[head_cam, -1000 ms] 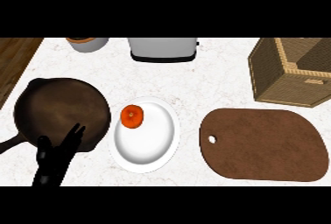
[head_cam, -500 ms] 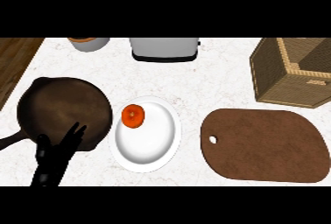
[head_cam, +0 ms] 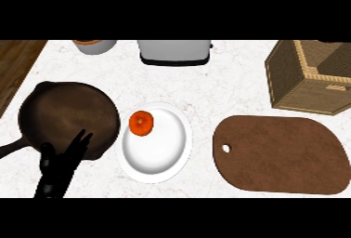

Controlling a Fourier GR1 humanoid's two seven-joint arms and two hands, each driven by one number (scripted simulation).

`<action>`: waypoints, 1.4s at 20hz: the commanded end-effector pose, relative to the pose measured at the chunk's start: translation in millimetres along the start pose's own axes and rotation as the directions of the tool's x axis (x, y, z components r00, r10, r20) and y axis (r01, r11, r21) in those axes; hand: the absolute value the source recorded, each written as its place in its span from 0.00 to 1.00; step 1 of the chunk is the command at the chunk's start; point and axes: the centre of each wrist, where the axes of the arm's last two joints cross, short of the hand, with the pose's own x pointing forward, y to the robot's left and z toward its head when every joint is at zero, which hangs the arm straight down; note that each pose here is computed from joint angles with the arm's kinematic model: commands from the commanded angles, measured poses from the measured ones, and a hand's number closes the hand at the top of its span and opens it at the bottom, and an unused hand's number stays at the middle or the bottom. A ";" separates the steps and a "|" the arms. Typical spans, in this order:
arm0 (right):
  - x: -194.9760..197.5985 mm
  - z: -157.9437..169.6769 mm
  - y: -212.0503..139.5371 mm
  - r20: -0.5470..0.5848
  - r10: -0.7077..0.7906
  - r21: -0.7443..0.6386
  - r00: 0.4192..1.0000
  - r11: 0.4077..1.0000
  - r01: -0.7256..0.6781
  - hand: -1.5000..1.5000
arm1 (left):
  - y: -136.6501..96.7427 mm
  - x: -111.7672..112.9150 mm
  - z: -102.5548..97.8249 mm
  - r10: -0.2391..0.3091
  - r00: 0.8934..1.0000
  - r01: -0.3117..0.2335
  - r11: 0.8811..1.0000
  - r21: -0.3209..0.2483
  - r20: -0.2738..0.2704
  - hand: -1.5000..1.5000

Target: Pick the tomato from the cutting board and place it in the basket

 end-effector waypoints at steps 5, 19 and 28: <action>-40.3 -16.6 -12.9 -0.090 0.180 -0.123 0.980 0.974 -0.190 1.00 | -2.5 -14.6 -0.3 0.001 0.999 -0.002 1.000 -0.015 -0.044 0.50; -68.5 -29.5 -50.8 0.016 0.254 -0.107 0.967 0.962 -0.251 0.00 | 2.3 -5.1 -6.3 -0.004 0.998 0.004 1.000 0.000 -0.062 0.50; -87.7 -30.2 -131.5 -0.056 0.062 -0.252 0.996 0.965 -0.074 0.00 | -18.7 -23.2 12.0 0.013 0.998 -0.010 0.999 0.034 -0.068 0.50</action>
